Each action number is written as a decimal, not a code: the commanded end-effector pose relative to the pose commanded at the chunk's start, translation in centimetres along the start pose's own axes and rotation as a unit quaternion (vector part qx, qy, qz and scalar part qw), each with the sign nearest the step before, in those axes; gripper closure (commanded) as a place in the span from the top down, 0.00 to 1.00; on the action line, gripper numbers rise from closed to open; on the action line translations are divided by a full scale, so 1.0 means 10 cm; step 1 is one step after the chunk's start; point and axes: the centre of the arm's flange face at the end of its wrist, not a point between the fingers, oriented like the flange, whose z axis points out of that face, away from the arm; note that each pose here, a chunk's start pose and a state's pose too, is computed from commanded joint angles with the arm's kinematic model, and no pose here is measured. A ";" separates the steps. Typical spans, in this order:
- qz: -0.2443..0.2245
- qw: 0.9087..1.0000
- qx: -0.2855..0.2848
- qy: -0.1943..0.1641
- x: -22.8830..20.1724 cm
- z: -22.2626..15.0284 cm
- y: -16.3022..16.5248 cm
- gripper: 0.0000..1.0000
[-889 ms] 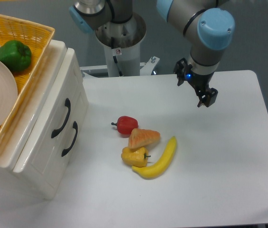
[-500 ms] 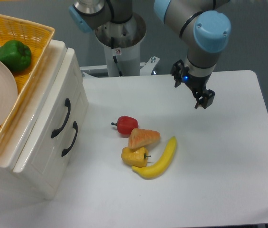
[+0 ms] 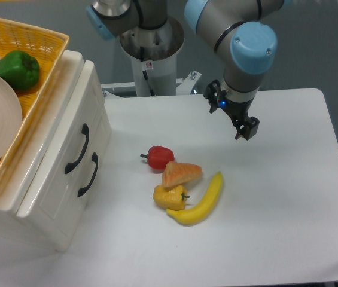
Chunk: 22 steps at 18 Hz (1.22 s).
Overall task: Slide the top white drawer open
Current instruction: 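Move the gripper down toward the black handle of the upper drawer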
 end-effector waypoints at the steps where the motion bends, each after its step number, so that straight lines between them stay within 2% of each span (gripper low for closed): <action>1: -0.011 1.000 0.002 -0.001 0.02 -0.02 -0.03 1.00; 6: -0.100 0.995 0.031 0.007 0.11 -0.01 -0.40 1.00; 9: -0.164 0.985 0.052 0.019 0.17 0.00 -0.58 1.00; 12: -0.184 0.980 0.065 0.030 0.21 0.01 -0.71 1.00; 17: -0.257 0.960 0.092 0.055 0.34 0.02 -1.01 1.00; 22: -0.299 0.947 0.092 0.076 0.47 0.08 -1.46 1.00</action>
